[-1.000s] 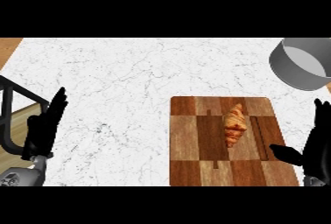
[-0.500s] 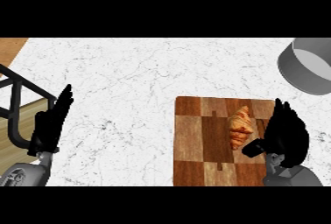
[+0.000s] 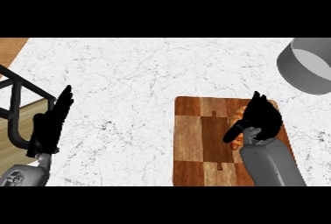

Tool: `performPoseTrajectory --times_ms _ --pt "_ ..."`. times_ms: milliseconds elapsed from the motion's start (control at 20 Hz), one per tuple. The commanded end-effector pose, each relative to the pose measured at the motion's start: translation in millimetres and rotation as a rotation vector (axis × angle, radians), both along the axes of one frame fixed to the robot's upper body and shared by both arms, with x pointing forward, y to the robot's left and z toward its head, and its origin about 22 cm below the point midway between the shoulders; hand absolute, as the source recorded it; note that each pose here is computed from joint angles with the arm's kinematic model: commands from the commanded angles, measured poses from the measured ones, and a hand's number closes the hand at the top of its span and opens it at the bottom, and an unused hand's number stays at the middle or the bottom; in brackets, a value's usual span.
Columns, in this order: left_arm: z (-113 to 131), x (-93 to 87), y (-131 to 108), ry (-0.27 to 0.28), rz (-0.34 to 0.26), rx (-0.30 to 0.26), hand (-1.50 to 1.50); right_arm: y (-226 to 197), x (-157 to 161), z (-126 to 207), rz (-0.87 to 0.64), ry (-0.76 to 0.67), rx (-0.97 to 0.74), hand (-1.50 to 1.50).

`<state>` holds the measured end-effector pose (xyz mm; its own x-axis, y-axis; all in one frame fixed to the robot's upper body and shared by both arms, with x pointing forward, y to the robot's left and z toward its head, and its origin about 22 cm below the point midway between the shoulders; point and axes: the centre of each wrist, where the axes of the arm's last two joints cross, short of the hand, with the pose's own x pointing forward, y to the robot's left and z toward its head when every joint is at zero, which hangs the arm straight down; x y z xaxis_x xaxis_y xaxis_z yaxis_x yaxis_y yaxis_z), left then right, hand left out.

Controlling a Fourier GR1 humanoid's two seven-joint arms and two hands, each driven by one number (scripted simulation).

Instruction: Pick the croissant from the cutting board and place it in the pot

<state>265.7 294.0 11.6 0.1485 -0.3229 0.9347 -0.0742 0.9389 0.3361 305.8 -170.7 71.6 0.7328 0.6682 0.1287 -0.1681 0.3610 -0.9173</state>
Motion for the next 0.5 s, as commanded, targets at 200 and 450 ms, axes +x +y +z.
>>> performPoseTrajectory --times_ms 200,450 --pt "-4.3 -13.1 14.7 0.021 0.050 0.031 0.00 24.0 38.8 9.2 -0.167 0.284 -0.136 -1.50" --pt "-1.7 -10.8 24.2 0.024 0.066 0.051 0.00 21.0 53.6 1.4 -0.168 0.329 -0.127 -1.50"
